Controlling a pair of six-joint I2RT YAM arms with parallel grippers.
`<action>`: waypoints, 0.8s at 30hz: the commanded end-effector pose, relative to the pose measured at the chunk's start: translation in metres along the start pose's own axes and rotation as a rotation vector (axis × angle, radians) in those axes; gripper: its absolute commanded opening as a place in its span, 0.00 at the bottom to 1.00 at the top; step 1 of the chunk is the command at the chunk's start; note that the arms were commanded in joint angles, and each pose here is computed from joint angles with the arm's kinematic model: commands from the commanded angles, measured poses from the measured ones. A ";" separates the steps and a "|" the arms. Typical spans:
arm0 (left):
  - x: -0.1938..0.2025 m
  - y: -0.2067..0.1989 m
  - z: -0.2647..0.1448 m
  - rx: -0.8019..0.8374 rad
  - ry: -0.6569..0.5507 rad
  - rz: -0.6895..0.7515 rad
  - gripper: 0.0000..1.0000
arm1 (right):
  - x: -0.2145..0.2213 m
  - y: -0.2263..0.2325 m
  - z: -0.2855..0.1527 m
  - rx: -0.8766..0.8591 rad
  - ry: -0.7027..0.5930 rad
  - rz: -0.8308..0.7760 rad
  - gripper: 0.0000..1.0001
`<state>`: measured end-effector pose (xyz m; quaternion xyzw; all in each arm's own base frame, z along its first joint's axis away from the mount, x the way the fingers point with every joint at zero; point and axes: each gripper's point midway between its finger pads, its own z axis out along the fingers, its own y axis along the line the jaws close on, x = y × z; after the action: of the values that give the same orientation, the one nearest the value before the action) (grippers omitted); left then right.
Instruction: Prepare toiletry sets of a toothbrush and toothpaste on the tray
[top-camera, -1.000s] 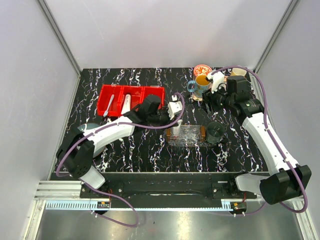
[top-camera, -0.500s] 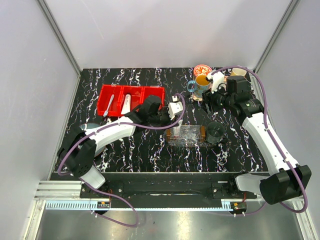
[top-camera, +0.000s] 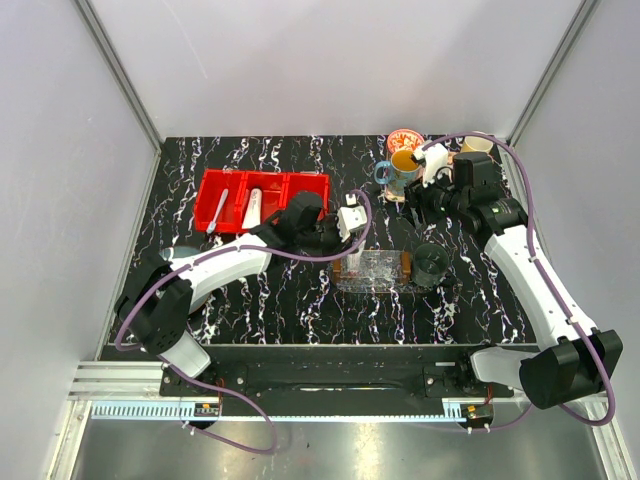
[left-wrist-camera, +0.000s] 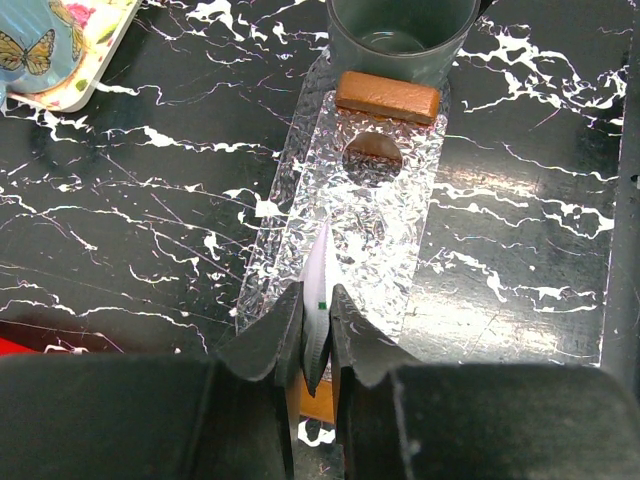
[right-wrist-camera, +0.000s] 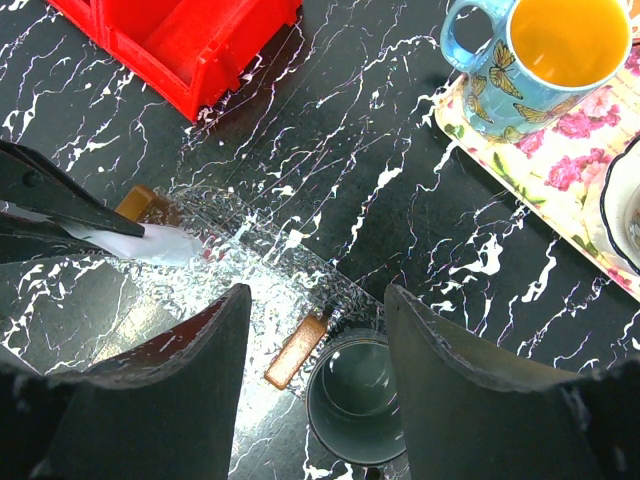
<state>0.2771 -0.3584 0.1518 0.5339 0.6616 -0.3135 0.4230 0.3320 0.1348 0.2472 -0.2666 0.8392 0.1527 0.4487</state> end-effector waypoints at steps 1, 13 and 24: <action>-0.012 0.001 -0.004 -0.011 -0.024 0.057 0.17 | -0.013 0.000 -0.007 0.005 -0.058 -0.007 0.62; -0.013 -0.001 -0.013 -0.016 -0.005 0.062 0.52 | -0.014 0.001 -0.006 -0.003 -0.056 -0.006 0.62; -0.062 0.004 -0.055 -0.084 -0.107 0.046 0.69 | -0.014 -0.001 -0.003 0.001 -0.049 -0.008 0.62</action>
<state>0.2693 -0.3415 0.1744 0.5347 0.6631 -0.2968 0.4317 0.3320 0.1349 0.2471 -0.2667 0.8392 0.1529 0.4485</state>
